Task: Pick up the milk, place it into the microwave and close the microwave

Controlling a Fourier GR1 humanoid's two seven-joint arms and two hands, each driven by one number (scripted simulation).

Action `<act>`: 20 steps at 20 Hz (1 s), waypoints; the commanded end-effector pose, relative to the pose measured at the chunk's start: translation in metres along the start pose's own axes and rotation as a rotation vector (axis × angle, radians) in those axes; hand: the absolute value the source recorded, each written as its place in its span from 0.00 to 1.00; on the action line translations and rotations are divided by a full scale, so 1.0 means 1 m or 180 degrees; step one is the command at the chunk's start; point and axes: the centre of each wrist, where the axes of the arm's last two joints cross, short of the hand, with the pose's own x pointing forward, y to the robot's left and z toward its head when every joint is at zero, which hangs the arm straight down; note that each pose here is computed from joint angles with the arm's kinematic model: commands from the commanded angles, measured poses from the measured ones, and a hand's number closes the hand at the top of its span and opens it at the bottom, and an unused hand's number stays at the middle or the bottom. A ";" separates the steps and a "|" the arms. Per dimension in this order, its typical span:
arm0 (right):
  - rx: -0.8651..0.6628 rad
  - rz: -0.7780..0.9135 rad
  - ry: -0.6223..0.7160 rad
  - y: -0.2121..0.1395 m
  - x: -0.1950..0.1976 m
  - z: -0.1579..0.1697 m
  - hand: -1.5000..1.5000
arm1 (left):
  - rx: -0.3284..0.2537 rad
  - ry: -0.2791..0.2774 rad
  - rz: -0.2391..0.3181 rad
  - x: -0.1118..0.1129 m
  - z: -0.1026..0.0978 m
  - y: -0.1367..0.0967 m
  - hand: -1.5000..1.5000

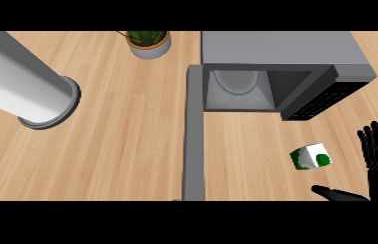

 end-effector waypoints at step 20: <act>0.0162 0.0314 0.0315 -0.017 -0.145 0.032 0.00 | -0.0009 0.0063 0.0006 0.024 0.037 -0.009 0.00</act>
